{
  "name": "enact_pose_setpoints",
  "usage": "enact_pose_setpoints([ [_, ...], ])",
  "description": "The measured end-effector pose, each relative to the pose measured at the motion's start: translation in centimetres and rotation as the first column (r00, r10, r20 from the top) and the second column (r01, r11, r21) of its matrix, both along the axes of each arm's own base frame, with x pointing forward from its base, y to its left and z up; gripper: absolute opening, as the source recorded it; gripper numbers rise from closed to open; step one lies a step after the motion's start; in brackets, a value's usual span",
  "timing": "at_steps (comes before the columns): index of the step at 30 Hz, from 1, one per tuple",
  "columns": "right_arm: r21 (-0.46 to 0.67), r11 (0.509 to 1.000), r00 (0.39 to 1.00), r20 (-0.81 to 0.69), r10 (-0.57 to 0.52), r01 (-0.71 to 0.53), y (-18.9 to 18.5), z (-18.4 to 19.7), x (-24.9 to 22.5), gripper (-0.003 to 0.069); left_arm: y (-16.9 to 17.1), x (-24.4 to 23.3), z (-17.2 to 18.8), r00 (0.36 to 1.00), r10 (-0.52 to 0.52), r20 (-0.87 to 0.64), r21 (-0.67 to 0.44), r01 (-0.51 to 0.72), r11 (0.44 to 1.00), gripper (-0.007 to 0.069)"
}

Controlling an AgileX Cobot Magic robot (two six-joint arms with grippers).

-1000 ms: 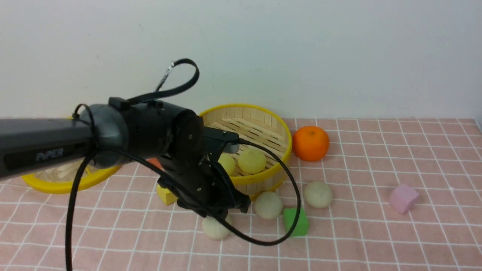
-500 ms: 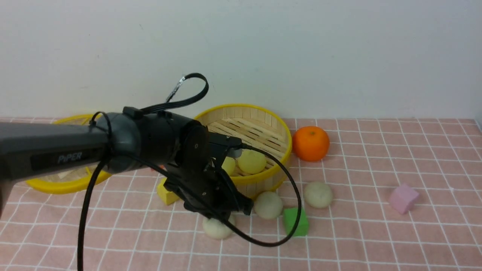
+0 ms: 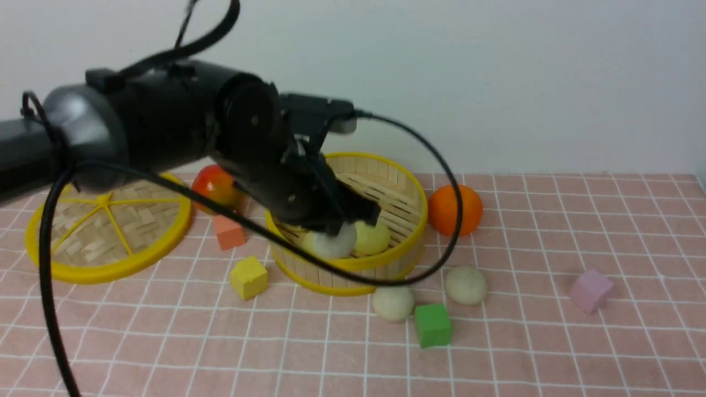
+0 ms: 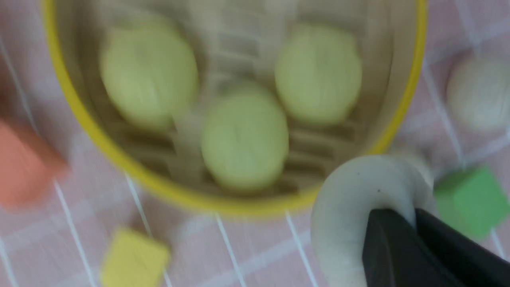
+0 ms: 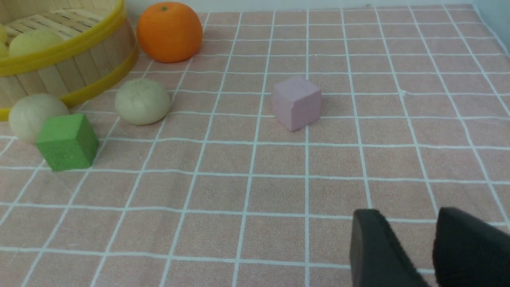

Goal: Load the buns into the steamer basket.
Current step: Use the left arm to put the steamed stuffed bun into the steamer

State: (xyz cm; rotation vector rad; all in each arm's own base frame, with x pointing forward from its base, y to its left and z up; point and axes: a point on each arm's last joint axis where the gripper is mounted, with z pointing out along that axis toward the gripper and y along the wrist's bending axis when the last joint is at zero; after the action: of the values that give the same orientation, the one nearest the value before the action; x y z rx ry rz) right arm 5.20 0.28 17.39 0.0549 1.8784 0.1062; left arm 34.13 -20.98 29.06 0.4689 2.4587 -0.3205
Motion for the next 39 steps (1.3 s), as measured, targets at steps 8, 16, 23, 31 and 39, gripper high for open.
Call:
enact_pose_setpoints([
  [8, 0.000, 1.000, 1.000, 0.000, 0.000, 0.000, 0.0, 0.0, 0.0, 0.0239, -1.3, 7.5, -0.5, 0.994, 0.041, 0.099, 0.097, -0.051, 0.994, -0.0003],
  [16, 0.000, 1.000, 1.000, 0.000, 0.000, 0.000, 0.0, 0.0, 0.0, 0.0239, -0.3, 13.3, -5.3, 0.991, 0.114, 0.074, 0.120, -0.122, 0.985, -0.0003],
  [23, 0.000, 1.000, 1.000, 0.000, 0.000, 0.000, 0.0, 0.0, 0.0, 0.0239, -0.3, 14.7, -6.7, 0.987, 0.120, 0.108, 0.094, -0.130, 0.987, -0.0003],
  [31, 0.000, 1.000, 1.000, 0.000, 0.000, 0.000, 0.0, 0.0, 0.0, 0.0239, -0.4, 14.8, -6.5, 0.985, 0.121, 0.125, 0.079, -0.131, 0.988, -0.0003],
  [39, 0.000, 1.000, 1.000, 0.000, 0.000, 0.000, 0.0, 0.0, 0.0, 0.0239, -0.4, 15.0, -7.3, 0.986, 0.121, 0.113, 0.086, -0.131, 0.988, 0.0011],
])
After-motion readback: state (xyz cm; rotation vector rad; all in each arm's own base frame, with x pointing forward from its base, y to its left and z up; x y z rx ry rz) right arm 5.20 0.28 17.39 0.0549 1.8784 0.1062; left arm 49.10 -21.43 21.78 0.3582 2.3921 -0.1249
